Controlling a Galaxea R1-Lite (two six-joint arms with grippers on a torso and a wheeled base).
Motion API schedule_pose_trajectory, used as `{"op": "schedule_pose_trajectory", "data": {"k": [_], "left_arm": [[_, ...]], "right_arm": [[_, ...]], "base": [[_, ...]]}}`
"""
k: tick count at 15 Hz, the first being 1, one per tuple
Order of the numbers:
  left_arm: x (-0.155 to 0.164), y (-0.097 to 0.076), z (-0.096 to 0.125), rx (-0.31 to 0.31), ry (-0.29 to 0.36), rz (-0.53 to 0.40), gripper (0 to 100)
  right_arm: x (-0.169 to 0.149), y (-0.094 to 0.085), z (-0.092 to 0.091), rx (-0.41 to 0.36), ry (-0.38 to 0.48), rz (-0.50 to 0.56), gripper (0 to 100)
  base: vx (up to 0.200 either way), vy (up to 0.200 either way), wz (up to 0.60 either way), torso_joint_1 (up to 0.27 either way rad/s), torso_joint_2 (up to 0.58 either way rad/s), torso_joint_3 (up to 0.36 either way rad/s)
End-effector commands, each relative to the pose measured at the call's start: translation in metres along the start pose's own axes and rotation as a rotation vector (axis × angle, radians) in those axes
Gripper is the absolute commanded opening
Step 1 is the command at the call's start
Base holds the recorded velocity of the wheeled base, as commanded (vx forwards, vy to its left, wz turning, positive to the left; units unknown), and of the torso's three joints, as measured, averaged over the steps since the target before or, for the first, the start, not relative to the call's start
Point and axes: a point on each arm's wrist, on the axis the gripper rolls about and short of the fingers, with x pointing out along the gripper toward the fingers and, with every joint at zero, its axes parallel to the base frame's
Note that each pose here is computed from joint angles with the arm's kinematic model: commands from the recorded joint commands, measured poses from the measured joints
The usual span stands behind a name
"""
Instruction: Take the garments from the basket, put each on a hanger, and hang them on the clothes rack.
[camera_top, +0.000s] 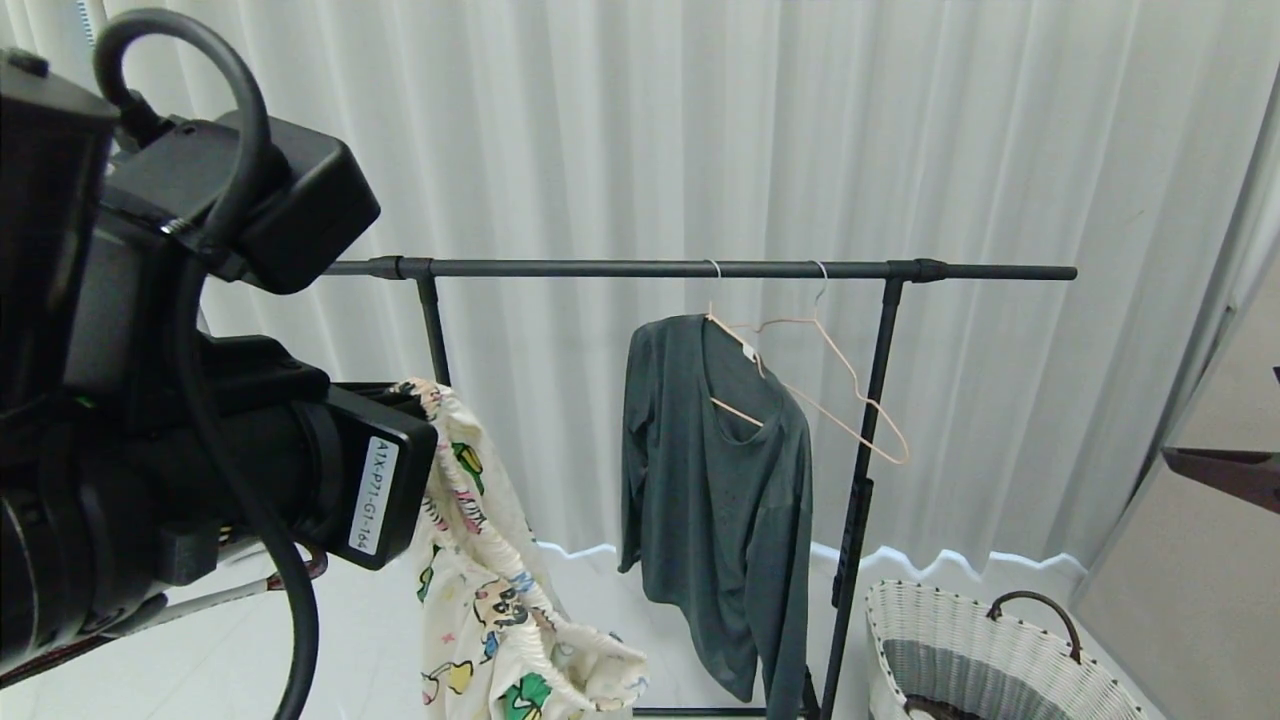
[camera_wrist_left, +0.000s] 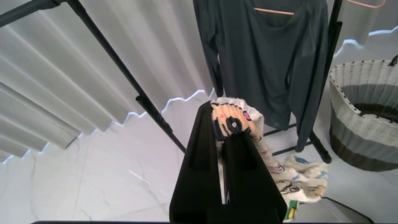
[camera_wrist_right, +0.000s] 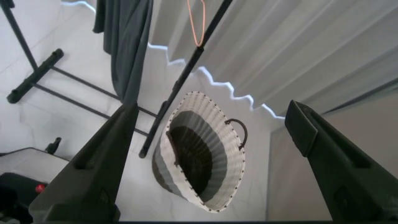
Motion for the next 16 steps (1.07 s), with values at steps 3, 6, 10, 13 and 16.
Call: {"op": "schedule_pose_trajectory", "data": {"k": [3, 6, 10, 13, 16], "left_arm": [[0.000, 0.000, 0.000, 0.000, 0.001, 0.000, 0], [0.000, 0.000, 0.000, -0.001, 0.001, 0.000, 0], [0.001, -0.001, -0.001, 0.002, 0.003, 0.002, 0], [0.002, -0.001, -0.004, 0.007, 0.012, 0.003, 0], [0.003, -0.002, -0.006, 0.015, 0.021, 0.005, 0]], "right_arm": [[0.003, 0.001, -0.003, -0.003, 0.013, 0.003, 100], [0.008, 0.003, -0.005, 0.001, -0.013, -0.001, 100], [0.015, 0.006, -0.012, -0.004, 0.009, 0.005, 100], [0.022, 0.009, -0.017, -0.006, 0.019, 0.009, 100], [0.031, 0.013, -0.025, -0.010, 0.041, 0.076, 100]], "base": [[0.200, 0.000, 0.00, 0.022, -0.05, -0.018], [0.200, 0.000, 0.00, 0.010, 0.00, -0.001], [0.200, 0.000, 0.00, 0.004, 0.00, -0.002], [0.200, 0.000, 0.00, 0.004, 0.01, 0.001], [0.200, 0.000, 0.00, 0.005, 0.00, 0.004]]}}
